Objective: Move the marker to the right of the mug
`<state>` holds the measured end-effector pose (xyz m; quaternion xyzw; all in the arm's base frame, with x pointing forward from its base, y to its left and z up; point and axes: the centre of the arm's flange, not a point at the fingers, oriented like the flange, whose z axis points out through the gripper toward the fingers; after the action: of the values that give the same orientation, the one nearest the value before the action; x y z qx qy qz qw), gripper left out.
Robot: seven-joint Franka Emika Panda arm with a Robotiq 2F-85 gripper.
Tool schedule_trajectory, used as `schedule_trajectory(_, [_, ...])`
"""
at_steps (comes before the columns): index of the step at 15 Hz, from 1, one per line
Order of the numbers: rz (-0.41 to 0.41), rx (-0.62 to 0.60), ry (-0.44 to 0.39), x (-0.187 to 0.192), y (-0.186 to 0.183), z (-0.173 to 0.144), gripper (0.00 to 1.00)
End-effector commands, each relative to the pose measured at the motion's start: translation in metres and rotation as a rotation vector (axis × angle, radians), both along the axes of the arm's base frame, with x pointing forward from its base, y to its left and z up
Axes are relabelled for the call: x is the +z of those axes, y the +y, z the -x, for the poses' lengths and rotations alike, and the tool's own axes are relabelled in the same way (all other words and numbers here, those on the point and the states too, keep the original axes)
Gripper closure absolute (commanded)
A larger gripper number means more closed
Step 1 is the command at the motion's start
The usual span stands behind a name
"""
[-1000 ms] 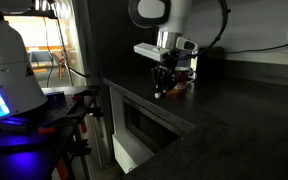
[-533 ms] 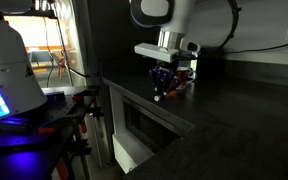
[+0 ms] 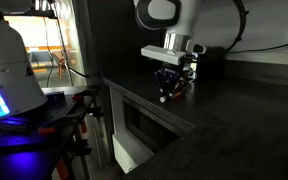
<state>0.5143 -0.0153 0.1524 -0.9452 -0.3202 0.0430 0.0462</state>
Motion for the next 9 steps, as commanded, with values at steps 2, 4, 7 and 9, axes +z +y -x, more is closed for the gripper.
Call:
schedule_trajectory(2, [0.000, 0.031, -0.014, -0.007, -0.004, -0.011, 0.95])
schedule_trajectory(4, [0.001, 0.018, -0.018, -0.004, -0.004, -0.013, 0.93])
schedule_trajectory(7, [-0.014, 0.022, 0.020, 0.003, -0.011, -0.010, 0.47])
schedule_trajectory(9, [-0.047, 0.026, 0.014, 0.016, -0.011, -0.006, 0.32])
